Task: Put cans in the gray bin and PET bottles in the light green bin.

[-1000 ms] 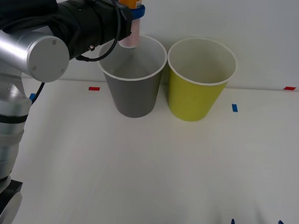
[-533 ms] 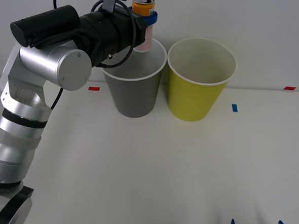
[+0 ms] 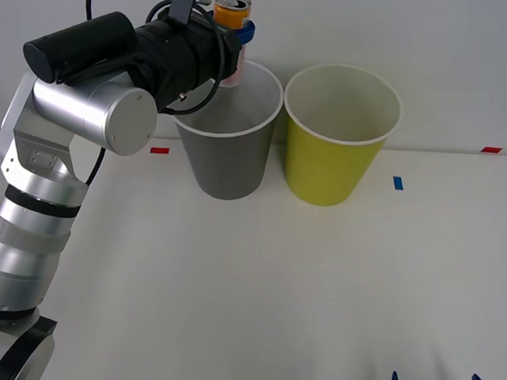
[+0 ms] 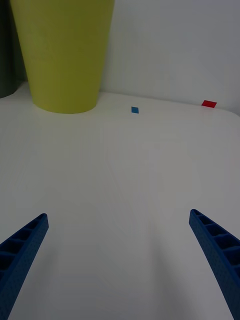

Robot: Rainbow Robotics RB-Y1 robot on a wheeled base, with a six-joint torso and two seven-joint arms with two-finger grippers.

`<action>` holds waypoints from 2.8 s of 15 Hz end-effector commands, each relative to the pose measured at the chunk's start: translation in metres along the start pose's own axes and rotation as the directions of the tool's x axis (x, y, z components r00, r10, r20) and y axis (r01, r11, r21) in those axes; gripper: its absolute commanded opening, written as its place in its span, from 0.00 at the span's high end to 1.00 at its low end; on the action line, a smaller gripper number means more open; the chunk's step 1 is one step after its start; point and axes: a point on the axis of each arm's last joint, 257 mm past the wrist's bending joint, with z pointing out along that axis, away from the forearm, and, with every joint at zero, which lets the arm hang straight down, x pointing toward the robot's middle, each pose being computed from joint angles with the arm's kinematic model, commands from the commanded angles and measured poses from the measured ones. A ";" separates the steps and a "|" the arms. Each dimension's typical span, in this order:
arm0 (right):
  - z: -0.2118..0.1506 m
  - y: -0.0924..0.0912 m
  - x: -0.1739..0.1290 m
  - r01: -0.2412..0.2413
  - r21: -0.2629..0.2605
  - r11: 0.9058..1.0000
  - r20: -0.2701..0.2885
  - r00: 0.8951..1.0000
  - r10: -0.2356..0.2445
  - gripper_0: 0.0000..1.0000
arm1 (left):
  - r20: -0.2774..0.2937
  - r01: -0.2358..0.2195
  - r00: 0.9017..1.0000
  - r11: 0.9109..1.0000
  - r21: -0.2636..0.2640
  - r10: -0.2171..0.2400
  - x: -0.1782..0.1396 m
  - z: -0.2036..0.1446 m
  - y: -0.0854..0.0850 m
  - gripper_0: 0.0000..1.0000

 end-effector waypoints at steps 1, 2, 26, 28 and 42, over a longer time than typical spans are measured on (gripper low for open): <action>0.000 0.000 0.000 0.000 0.000 1.000 0.000 1.000 0.000 0.02 | -0.004 0.006 1.000 1.000 -0.004 -0.006 0.002 0.000 0.002 0.96; 0.000 0.000 0.000 0.000 0.000 1.000 0.000 1.000 0.000 0.02 | -0.004 0.010 1.000 1.000 -0.001 -0.010 0.002 0.001 0.000 0.96; 0.000 0.000 0.000 0.000 0.000 1.000 0.000 1.000 0.000 0.02 | -0.072 0.039 0.996 0.998 -0.055 -0.043 0.088 -0.170 -0.007 0.00; 0.000 0.000 0.000 0.000 0.000 1.000 0.000 1.000 0.000 0.02 | -0.104 0.052 0.993 0.996 -0.072 -0.059 0.103 -0.194 -0.011 0.00; 0.000 0.000 0.000 0.000 0.000 1.000 0.000 1.000 0.000 0.02 | -0.069 0.167 0.979 0.954 -0.248 -0.189 0.213 -0.267 -0.008 0.00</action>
